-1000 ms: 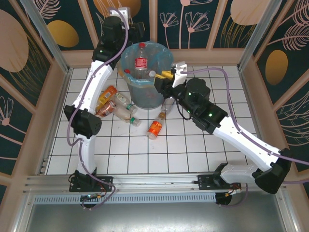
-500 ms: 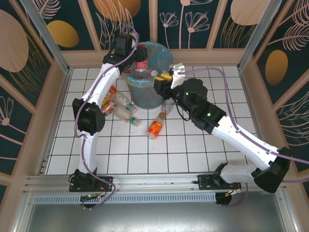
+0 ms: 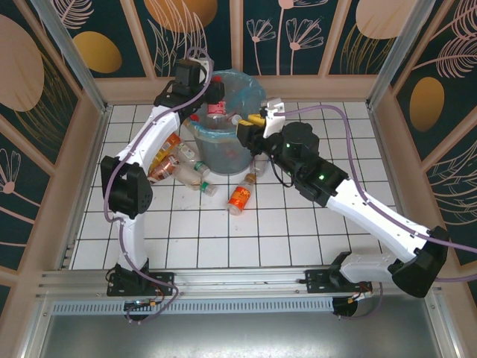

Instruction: Put the plastic bottles in the bin

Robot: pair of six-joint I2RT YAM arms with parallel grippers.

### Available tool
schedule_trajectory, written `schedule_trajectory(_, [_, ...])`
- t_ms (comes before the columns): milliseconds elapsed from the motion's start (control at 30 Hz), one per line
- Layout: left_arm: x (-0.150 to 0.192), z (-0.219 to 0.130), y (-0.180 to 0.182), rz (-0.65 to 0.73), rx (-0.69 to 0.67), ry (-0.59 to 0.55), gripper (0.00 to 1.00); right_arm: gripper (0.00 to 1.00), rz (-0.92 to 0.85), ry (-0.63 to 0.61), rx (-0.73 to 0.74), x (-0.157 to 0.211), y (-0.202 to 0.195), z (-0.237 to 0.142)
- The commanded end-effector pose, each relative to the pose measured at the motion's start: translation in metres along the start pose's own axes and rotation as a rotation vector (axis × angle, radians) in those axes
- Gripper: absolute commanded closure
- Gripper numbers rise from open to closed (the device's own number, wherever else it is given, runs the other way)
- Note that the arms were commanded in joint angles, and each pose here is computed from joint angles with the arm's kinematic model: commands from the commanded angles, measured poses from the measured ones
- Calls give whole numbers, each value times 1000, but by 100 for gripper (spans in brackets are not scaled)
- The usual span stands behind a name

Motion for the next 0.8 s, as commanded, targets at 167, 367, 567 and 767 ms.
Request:
schedule_trajectory(167, [0, 5, -9, 21, 29, 84, 41, 63, 25, -26, -27, -9, 3, 5])
schedule_trajectory(367, [-60, -49, -29, 20, 81, -112, 30, 58, 25, -8, -4, -11, 1, 0])
schedule_trajectory(567, [-80, -119, -40, 33, 107, -260, 28, 53, 35, 39, 22, 2, -4, -6])
schedule_trajectory(767, [-54, -189, -38, 50, 102, -345, 28, 48, 81, 151, 142, 37, -21, -8])
Point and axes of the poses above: each hand's point on the last joint's axis, 136 mm out from that joint toward the fingers, its own z axis out along the fingers, its own y axis along the line the jaws close on, x = y × z, the point moved 8 cm from there along -z, back along the fingers
